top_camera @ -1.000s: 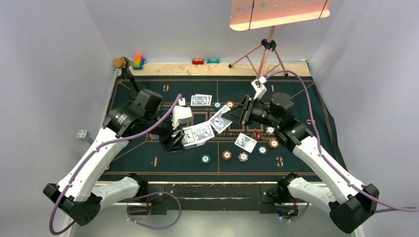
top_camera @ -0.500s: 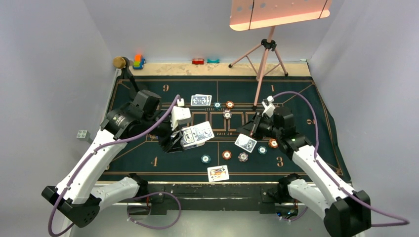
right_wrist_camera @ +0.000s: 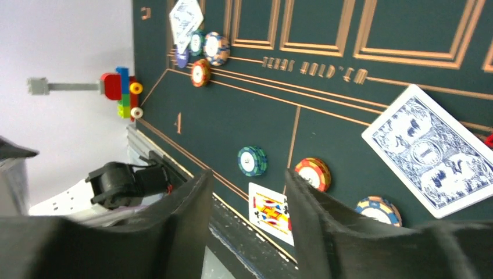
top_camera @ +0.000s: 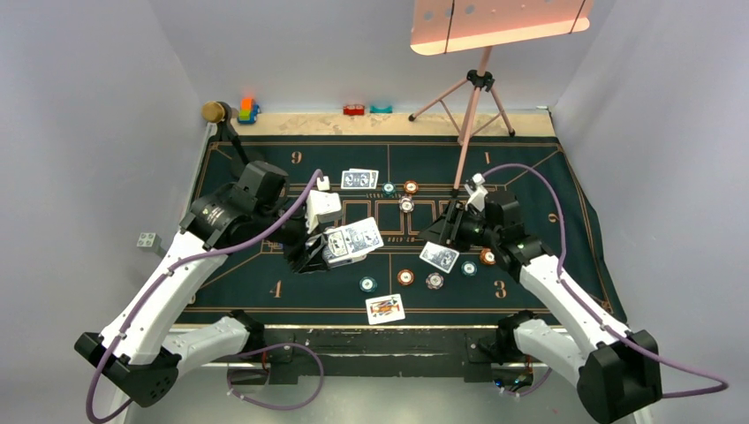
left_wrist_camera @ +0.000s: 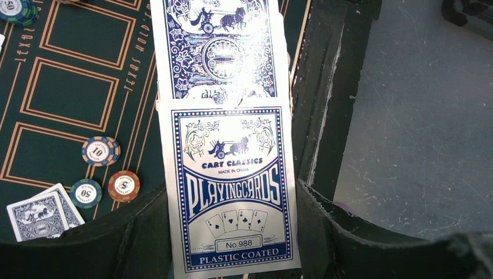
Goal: Distribute texas hold em gaming equipment
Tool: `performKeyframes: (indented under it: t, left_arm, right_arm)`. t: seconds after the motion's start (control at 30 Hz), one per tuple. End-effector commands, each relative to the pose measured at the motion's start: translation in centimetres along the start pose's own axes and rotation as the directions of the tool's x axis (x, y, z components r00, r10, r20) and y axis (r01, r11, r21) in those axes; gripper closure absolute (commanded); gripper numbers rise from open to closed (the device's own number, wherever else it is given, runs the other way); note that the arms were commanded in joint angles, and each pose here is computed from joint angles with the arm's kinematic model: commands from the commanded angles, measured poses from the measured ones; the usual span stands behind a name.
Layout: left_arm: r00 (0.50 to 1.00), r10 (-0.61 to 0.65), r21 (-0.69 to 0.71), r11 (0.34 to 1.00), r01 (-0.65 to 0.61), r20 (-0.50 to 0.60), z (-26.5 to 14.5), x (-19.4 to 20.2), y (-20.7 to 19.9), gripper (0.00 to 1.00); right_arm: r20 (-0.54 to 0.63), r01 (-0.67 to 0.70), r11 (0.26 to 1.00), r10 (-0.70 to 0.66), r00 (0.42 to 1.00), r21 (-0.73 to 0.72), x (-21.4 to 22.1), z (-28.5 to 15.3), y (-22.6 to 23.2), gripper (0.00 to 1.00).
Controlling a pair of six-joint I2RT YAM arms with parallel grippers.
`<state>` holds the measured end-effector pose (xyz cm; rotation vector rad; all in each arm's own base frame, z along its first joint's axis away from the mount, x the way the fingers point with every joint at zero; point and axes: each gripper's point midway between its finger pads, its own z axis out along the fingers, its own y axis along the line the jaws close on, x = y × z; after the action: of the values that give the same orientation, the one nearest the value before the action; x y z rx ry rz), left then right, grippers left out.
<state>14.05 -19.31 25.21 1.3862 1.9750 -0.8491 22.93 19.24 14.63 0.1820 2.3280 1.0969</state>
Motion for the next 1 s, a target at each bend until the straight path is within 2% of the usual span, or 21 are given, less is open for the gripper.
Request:
performKeyframes:
  t: [0.0,0.03,0.1,0.33,0.57,0.83,0.97]
  left_arm:
    - [0.998,0.023,0.02,1.0,-0.024,0.051,0.0,-1.2,-0.1,1.0]
    - [0.998,0.022,0.02,1.0,-0.023,0.053,0.0,-1.3,-0.1,1.0]
    - [0.998,0.024,0.02,0.999,-0.025,0.055,0.0,-1.3,-0.1,1.0]
    - [0.998,0.017,0.027,0.999,-0.018,0.061,0.0,-1.4,-0.3,1.0]
    - [0.998,0.023,0.022,0.999,-0.025,0.065,-0.2,-1.6,-0.3,1.0]
    - [0.997,0.028,0.019,0.999,-0.029,0.07,-0.4,-1.8,-0.4,1.0]
    - [0.997,0.027,0.019,0.999,-0.028,0.07,-0.5,-1.8,-0.5,1.0]
  right_arm:
    - [0.1,0.103,0.966,-0.081,0.992,-0.239,-3.1,-2.5,7.6,0.33]
    - [0.105,0.122,0.95,-0.095,0.99,-0.287,-3.2,-3.0,9.3,0.23]
    - [0.105,0.151,0.924,-0.122,0.987,-0.351,-3.2,-3.5,12.1,0.17]
    - [0.041,0.188,0.842,-0.194,0.98,-0.506,-1.2,-2.7,19.8,0.11]
    - [-0.04,0.175,0.839,-0.227,0.973,-0.515,1.5,0.0,21.2,0.08]
    - [-0.071,0.141,0.841,-0.208,0.976,-0.522,3.0,1.2,20.8,0.06]
    - [-0.101,0.12,0.852,-0.198,0.975,-0.509,3.4,1.5,20.2,0.22]
